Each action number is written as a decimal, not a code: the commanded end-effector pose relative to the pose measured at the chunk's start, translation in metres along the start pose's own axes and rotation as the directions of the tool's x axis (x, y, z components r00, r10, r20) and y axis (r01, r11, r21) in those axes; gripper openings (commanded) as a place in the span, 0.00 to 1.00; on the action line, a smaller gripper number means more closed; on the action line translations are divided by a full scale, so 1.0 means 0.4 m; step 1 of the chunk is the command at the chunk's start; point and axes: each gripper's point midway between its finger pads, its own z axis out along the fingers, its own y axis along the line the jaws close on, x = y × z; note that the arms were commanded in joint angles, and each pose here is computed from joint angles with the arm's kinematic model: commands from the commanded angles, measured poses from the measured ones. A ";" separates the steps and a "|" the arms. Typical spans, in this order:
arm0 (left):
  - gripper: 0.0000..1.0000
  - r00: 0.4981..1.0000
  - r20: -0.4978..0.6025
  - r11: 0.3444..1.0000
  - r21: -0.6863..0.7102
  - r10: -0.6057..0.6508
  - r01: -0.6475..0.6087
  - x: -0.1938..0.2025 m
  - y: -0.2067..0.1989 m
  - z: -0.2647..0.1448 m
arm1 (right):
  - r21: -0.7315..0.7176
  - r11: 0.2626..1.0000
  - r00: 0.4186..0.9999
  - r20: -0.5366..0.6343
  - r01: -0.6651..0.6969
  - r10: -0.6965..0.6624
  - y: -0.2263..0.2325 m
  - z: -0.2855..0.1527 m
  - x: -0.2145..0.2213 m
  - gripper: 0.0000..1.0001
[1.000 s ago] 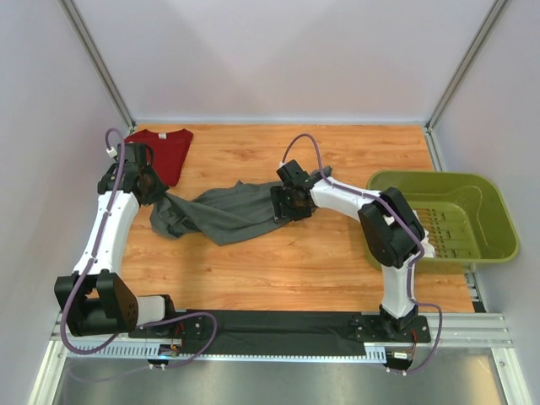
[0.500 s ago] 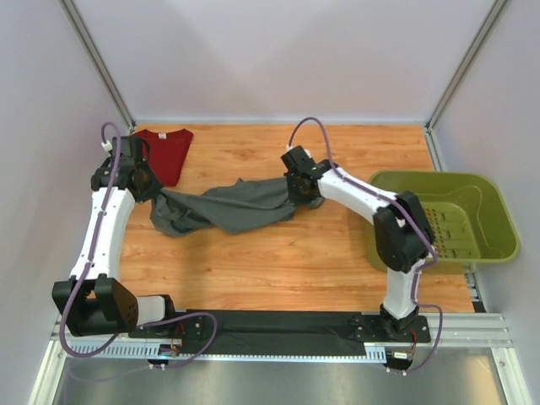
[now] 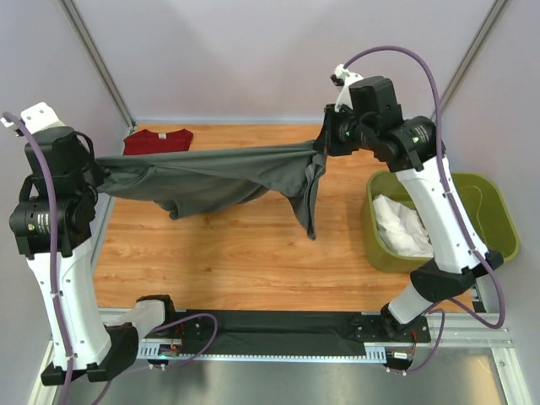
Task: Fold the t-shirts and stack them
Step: Flatten the tshirt out
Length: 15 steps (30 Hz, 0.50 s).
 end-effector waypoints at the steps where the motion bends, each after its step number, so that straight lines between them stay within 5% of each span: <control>1: 0.00 0.974 -0.166 0.986 -0.032 0.155 -0.162 0.081 -0.017 0.104 | 0.161 0.987 0.861 -0.499 -0.020 0.099 -0.128 0.063 0.289 0.00; 9: 0.00 0.911 -0.379 0.984 0.133 0.163 -0.120 0.307 -0.175 0.324 | 0.175 0.984 0.781 -0.614 -0.009 0.116 -0.206 0.370 0.455 0.00; 15: 0.00 0.897 -0.381 0.975 0.114 0.222 -0.193 0.391 -0.242 0.475 | 0.189 0.981 0.843 -0.535 0.051 0.059 -0.312 0.553 0.452 0.00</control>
